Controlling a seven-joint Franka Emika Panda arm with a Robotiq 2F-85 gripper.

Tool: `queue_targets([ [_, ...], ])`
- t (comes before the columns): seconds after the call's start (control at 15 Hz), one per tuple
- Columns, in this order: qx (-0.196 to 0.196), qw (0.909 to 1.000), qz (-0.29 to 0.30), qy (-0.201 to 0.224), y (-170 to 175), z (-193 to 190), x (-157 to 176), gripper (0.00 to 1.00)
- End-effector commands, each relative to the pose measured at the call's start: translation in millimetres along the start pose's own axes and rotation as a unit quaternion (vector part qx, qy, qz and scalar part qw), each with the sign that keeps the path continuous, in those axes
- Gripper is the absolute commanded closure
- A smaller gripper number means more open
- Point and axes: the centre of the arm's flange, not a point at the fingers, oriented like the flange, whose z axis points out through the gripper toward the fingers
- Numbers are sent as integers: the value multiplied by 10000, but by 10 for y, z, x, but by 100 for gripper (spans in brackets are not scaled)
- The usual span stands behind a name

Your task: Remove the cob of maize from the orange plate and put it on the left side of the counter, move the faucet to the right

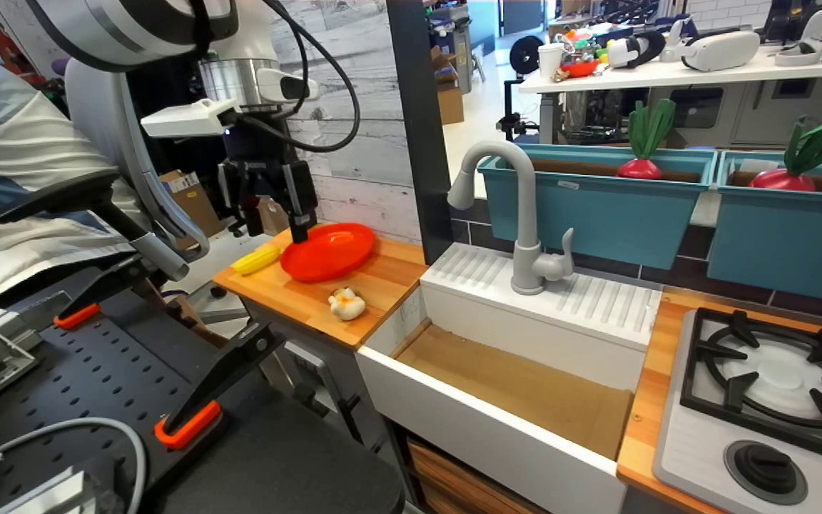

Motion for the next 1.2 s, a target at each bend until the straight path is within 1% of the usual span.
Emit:
queue_targets([
  [0.0,164,9994,316,-49,473,-73,-291,0],
  [0.13,245,9972,707,-20,740,-63,-336,0],
  [0.27,368,9930,1118,68,993,-63,-377,0],
  [0.47,682,9806,1817,287,1340,-43,-493,0],
  [0.67,972,9601,2585,447,1596,-18,-547,0],
  [0.73,1036,9506,2889,454,1678,-11,-536,0],
  [0.87,1128,9353,3318,482,1792,-28,-524,0],
  [1.0,1197,9180,3748,495,1899,-46,-471,0],
  [1.13,1229,9048,4048,493,1945,-96,-425,0],
])
